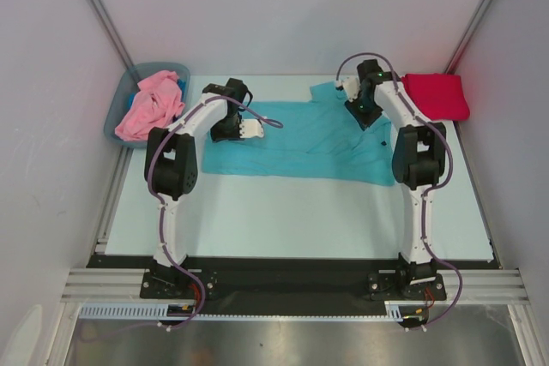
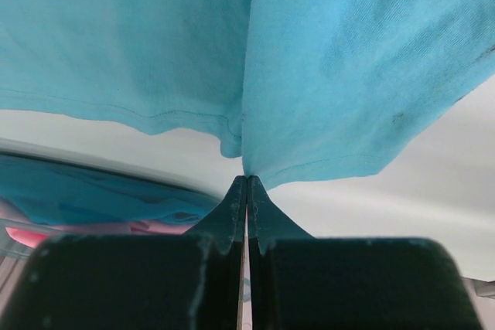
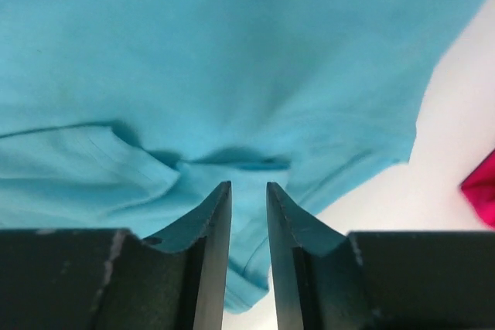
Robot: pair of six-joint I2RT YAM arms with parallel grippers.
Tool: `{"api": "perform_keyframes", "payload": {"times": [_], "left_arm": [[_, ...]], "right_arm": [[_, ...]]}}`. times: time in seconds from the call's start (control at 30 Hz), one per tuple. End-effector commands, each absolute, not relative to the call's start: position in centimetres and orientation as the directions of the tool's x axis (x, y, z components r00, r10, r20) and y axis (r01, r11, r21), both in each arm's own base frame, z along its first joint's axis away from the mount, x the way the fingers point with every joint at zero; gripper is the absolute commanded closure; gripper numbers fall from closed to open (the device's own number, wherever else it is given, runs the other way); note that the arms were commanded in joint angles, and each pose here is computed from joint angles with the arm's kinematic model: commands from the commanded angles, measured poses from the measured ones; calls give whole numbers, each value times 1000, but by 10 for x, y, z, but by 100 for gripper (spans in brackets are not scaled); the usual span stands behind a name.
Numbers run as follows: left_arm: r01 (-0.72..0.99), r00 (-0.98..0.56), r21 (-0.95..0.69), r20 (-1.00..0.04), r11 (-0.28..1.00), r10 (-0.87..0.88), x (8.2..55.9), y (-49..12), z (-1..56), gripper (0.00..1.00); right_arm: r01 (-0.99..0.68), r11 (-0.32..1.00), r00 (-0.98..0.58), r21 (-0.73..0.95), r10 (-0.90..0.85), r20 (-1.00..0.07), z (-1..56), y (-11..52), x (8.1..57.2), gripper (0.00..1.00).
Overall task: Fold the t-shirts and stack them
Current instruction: Fold the tshirt
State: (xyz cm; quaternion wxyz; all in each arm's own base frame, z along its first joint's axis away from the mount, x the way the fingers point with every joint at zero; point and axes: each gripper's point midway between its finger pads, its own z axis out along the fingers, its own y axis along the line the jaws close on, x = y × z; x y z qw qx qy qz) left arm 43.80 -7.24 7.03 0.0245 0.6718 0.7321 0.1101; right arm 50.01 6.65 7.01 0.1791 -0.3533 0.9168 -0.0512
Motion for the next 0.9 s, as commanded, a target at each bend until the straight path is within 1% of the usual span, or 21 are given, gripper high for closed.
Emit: {"api": "perform_keyframes", "payload": {"times": [0.0, 0.03, 0.1, 0.13, 0.17, 0.23, 0.27, 0.33, 0.37, 0.43, 0.67, 0.87], "left_arm": [[972, -114, 216, 95, 92, 989, 436, -75, 77, 100], [971, -117, 219, 95, 93, 989, 436, -75, 78, 100], [967, -129, 232, 85, 107, 988, 436, -76, 80, 100], [964, -136, 239, 81, 113, 987, 436, -75, 82, 100], [961, -145, 247, 75, 123, 987, 436, -75, 82, 100], [954, -160, 269, 71, 136, 984, 440, -74, 85, 100], [949, -169, 279, 69, 144, 983, 440, -72, 89, 100], [944, -180, 292, 71, 152, 981, 442, -70, 92, 100], [942, -184, 298, 72, 155, 980, 443, -69, 94, 100], [939, -191, 308, 86, 156, 978, 443, -66, 96, 100], [931, -204, 326, 104, 161, 973, 444, -62, 101, 100], [928, -215, 330, 99, 171, 972, 444, -63, 102, 100]], "right_arm": [[-509, 855, -754, -98, -498, -429, 97, 49, 515, 69], [-487, 871, -772, -61, -461, -438, 99, 41, 513, 68], [-466, 884, -782, 17, -403, -475, 107, 45, 513, 63], [-457, 889, -786, 40, -382, -486, 110, 40, 514, 58], [-452, 888, -792, 87, -354, -498, 111, 43, 513, 57], [-441, 882, -808, 166, -310, -501, 112, 39, 511, 56], [-440, 862, -814, 251, -266, -516, 114, 36, 508, 56], [-418, 844, -843, 336, -223, -489, 104, 33, 500, 57], [-412, 828, -851, 380, -201, -485, 102, 32, 497, 58], [-395, 813, -869, 428, -180, -460, 93, 32, 490, 65], [-377, 781, -890, 499, -156, -428, 71, 32, 478, 65], [-361, 791, -896, 495, -146, -420, 63, 29, 478, 64]]}}
